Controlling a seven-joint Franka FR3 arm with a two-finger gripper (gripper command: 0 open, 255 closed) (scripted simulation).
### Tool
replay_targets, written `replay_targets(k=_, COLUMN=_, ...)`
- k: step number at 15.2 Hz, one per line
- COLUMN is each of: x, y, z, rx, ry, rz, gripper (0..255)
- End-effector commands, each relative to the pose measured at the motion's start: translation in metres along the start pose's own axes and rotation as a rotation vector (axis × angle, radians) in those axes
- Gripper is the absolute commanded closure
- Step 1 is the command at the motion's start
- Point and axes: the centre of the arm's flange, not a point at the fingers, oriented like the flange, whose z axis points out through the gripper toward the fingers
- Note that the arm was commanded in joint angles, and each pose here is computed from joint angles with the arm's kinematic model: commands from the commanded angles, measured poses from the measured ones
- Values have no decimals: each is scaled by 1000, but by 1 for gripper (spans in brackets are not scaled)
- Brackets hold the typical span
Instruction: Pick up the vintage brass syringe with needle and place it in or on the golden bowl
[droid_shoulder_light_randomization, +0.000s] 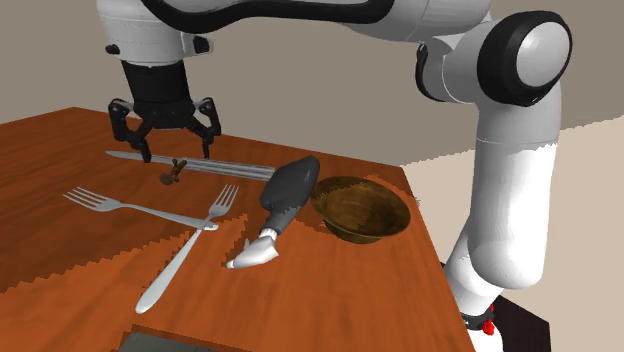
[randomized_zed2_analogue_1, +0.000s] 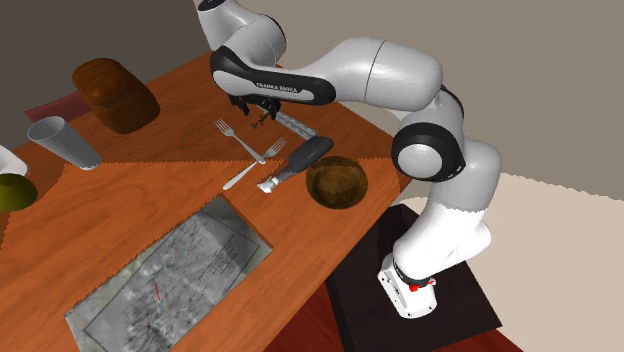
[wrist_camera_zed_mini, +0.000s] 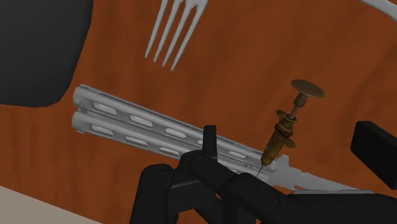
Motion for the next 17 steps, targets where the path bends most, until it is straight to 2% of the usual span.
replay_targets(k=1, x=7, y=-14, z=3, rx=-7, ry=2, rz=34, gripper=0)
replay_targets(k=8, x=7, y=-14, z=43, rx=-7, ry=2, rz=34, gripper=0)
replay_targets(k=16, x=7, y=-14, z=43, rx=-7, ry=2, rz=34, gripper=0)
replay_targets(k=17, x=7, y=-14, z=43, rx=-7, ry=2, rz=34, gripper=255)
